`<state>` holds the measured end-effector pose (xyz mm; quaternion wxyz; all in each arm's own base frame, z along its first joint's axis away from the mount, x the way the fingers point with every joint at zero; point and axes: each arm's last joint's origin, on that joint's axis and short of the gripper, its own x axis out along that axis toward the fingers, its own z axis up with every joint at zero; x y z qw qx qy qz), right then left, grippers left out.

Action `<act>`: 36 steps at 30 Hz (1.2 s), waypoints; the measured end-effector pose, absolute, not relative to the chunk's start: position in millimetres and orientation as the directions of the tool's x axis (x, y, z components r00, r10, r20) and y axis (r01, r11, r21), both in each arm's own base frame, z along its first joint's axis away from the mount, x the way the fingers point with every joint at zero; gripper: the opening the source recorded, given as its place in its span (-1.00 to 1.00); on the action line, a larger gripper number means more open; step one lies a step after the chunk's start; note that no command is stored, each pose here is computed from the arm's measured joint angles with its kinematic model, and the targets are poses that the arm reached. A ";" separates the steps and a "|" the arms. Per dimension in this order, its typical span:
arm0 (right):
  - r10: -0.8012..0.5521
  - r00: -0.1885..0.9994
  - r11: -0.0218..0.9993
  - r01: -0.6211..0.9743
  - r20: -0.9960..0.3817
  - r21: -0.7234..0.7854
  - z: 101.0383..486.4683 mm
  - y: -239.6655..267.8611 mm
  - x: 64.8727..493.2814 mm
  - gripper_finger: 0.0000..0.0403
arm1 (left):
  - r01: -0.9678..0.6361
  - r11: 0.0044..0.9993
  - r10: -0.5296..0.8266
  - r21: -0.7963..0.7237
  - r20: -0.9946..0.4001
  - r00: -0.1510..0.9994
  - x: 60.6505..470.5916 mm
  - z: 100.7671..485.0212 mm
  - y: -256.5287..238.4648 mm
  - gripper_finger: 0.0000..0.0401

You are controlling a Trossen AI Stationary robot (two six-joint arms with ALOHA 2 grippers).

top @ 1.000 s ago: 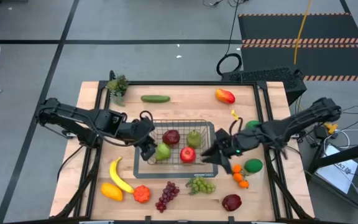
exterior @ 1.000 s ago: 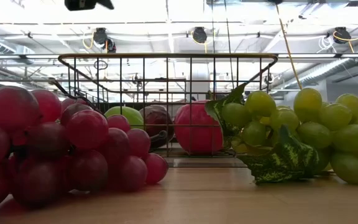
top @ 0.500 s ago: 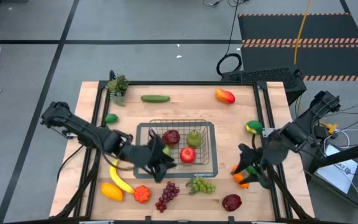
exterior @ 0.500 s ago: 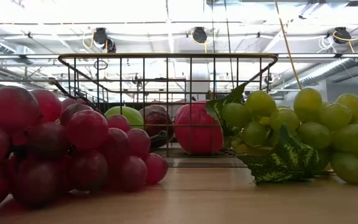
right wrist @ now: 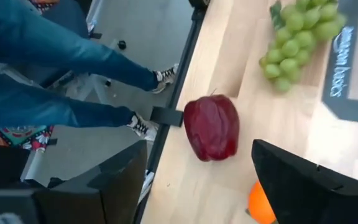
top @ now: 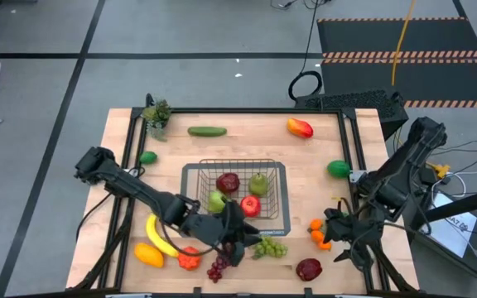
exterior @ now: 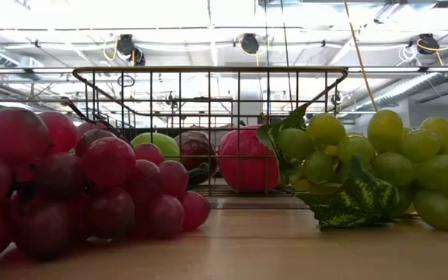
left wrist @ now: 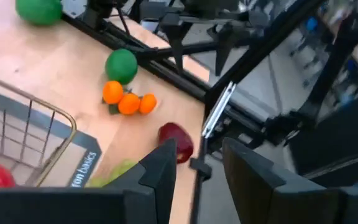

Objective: Build produce basket
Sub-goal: Put the dark red apple into the gold wire basket

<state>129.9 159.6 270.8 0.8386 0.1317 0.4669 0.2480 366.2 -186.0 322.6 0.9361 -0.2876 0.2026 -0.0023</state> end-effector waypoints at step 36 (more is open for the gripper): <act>0.505 0.443 0.859 -0.344 -0.741 0.380 171.3 195.0 136.7 0.42 | -0.115 0.915 -0.085 -0.387 -0.464 0.882 380.7 309.5 -189.5 -0.35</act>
